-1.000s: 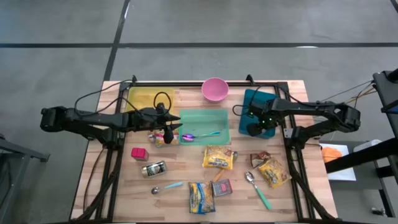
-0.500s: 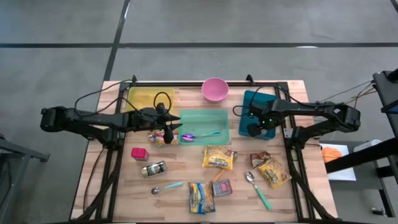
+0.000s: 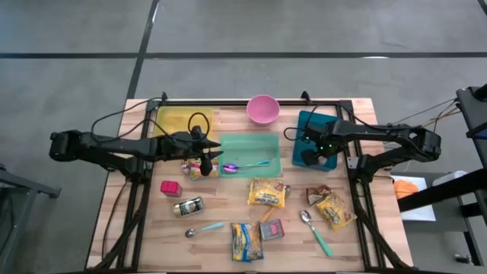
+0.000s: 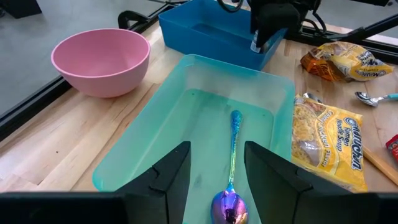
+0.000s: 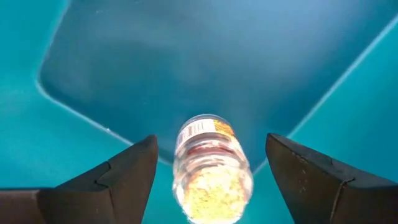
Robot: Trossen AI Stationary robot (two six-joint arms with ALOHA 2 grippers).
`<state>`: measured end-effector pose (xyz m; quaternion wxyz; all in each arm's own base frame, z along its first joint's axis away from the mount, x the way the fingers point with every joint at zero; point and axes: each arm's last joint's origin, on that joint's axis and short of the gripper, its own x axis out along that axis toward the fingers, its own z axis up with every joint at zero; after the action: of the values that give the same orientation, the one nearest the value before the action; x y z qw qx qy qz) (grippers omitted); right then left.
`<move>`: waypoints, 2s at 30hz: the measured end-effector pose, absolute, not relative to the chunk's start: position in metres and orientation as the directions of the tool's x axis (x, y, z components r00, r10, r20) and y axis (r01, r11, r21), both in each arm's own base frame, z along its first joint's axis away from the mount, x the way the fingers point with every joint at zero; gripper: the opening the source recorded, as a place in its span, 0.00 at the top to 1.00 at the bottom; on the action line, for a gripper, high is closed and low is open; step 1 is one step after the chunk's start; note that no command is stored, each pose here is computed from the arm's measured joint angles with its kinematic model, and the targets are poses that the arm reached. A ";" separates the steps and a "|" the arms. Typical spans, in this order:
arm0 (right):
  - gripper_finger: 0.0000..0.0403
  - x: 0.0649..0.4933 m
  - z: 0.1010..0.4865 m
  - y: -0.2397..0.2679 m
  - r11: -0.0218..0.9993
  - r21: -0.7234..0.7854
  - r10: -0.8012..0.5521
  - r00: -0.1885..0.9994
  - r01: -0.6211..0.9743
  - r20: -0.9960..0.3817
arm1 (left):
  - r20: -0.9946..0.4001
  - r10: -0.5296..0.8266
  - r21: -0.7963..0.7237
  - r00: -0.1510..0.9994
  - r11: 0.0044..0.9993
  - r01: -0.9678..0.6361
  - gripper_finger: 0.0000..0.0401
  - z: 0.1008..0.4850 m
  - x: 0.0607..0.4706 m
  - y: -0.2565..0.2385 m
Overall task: Pick & Place Food Item
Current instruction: Put the orange seasoning pack into the blue bin
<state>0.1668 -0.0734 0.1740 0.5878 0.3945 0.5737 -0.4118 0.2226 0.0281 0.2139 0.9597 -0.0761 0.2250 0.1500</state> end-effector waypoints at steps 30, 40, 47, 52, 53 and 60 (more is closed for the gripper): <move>0.90 0.192 0.258 -0.016 0.756 0.171 0.009 0.250 0.632 -0.968 | -0.454 0.254 -0.079 0.854 0.943 -0.322 0.60 0.214 0.223 0.028; 0.91 0.207 0.262 0.001 0.803 0.182 0.052 0.237 0.568 -0.970 | -0.454 0.254 -0.086 0.854 0.942 -0.325 0.60 0.214 0.223 0.028; 0.91 0.215 0.266 0.006 0.790 0.208 0.072 0.249 0.577 -0.966 | -0.454 0.254 -0.086 0.854 0.942 -0.325 0.60 0.214 0.223 0.028; 0.91 0.219 0.263 0.015 0.850 0.215 0.102 0.249 0.481 -0.963 | -0.454 0.254 -0.085 0.854 0.942 -0.325 0.60 0.214 0.223 0.028; 0.91 0.218 0.260 0.018 0.861 0.209 0.105 0.239 0.465 -0.965 | -0.454 0.254 -0.085 0.854 0.942 -0.325 0.60 0.214 0.223 0.028; 0.89 0.220 0.236 0.021 0.848 0.221 0.173 0.143 0.481 -0.975 | -0.454 0.254 -0.085 0.854 0.942 -0.325 0.60 0.214 0.223 0.028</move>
<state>0.2203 0.0206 0.2361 0.7121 0.2534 0.6458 -0.1082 0.2225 0.0281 0.2141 0.9596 -0.0794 0.2241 0.1508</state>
